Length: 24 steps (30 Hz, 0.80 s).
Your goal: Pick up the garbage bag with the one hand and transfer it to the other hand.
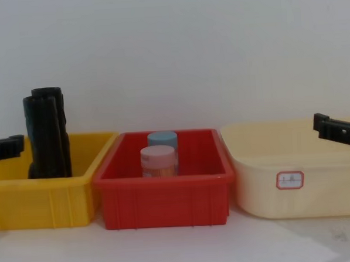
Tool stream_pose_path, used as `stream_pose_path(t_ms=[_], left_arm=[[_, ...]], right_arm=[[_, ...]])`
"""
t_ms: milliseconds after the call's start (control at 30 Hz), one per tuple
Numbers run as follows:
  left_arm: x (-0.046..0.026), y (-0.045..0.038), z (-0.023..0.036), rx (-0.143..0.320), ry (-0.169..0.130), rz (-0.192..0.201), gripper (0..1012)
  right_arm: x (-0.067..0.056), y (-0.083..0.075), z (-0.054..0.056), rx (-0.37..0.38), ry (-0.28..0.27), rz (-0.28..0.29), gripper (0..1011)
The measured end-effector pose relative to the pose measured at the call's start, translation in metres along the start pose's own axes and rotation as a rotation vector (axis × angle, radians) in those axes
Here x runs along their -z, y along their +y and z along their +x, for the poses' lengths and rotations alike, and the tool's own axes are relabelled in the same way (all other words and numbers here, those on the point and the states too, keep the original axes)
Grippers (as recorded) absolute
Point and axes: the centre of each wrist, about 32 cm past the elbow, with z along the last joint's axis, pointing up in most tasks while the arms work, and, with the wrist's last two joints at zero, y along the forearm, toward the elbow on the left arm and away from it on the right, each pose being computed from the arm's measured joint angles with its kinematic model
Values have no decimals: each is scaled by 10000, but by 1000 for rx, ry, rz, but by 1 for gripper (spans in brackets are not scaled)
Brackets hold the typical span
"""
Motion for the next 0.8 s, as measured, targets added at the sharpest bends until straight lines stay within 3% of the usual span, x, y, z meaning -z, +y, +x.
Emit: stream_pose_path(t_ms=[167,433,800], left_arm=[[-4,-1,85,-20,-9,20,1001],[-2,-25,170,-43,-13,37,1001],[20,-13,201,-52,-7,48,1001]], right_arm=[[0,0,0,0,0,0,1001],[0,0,0,0,0,0,1001],[0,0,0,0,0,0,1001]])
